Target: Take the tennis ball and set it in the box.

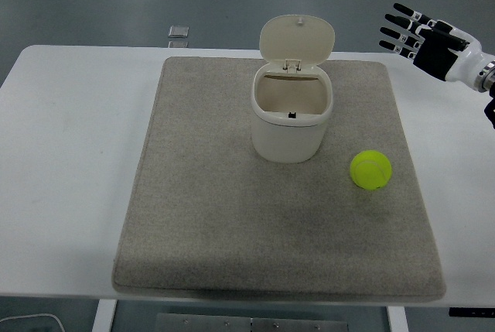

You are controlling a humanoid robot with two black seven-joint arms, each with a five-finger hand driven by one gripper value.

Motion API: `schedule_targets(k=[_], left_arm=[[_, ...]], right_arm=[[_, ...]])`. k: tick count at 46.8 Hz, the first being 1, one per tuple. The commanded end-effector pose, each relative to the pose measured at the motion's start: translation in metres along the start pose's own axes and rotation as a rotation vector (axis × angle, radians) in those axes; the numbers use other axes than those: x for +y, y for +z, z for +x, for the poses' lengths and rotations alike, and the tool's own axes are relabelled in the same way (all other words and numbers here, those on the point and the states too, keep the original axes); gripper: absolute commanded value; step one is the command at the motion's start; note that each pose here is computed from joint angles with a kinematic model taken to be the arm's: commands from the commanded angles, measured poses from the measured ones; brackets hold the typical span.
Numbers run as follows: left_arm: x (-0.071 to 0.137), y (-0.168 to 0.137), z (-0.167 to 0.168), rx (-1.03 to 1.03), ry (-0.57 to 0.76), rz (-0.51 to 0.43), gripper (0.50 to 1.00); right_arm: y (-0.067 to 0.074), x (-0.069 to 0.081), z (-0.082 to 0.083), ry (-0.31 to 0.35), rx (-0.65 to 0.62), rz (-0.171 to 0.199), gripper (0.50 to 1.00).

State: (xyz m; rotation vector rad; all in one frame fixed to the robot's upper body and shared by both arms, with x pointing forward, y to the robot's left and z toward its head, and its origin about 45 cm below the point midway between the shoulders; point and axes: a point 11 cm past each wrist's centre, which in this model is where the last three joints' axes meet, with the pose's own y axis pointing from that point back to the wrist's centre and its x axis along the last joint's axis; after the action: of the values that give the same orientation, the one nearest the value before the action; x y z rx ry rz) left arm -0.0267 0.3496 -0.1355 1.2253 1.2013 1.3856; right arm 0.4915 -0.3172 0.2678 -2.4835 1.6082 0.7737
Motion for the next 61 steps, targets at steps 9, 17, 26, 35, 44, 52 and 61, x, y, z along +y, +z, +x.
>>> schedule_targets(k=[9, 17, 26, 35, 44, 52, 61], left_arm=[[0.000, 0.001, 0.000, 0.000, 0.000, -0.003, 0.992], [0.000, 0.001, 0.000, 0.000, 0.000, -0.003, 0.992], [0.000, 0.001, 0.000, 0.000, 0.000, -0.003, 0.992], [0.000, 0.001, 0.000, 0.000, 0.000, -0.003, 0.992], [0.000, 0.001, 0.000, 0.000, 0.000, -0.003, 0.992], [0.000, 0.001, 0.000, 0.000, 0.000, -0.003, 0.992], [0.000, 0.001, 0.000, 0.000, 0.000, -0.003, 0.992]], right_arm=[[0.013, -0.005, -0.005, -0.013, -0.017, -0.017, 0.911], [0.014, -0.004, -0.004, -0.012, -0.014, -0.022, 0.911], [0.009, 0.001, 0.002, 0.004, 0.007, -0.022, 0.911], [0.012, 0.002, 0.003, -0.002, 0.023, -0.036, 0.911], [0.003, 0.010, 0.012, 0.014, 0.101, -0.052, 0.911], [-0.001, 0.016, 0.019, 0.037, 0.157, -0.070, 0.911], [-0.002, 0.021, 0.021, 0.020, 0.243, -0.106, 0.911]])
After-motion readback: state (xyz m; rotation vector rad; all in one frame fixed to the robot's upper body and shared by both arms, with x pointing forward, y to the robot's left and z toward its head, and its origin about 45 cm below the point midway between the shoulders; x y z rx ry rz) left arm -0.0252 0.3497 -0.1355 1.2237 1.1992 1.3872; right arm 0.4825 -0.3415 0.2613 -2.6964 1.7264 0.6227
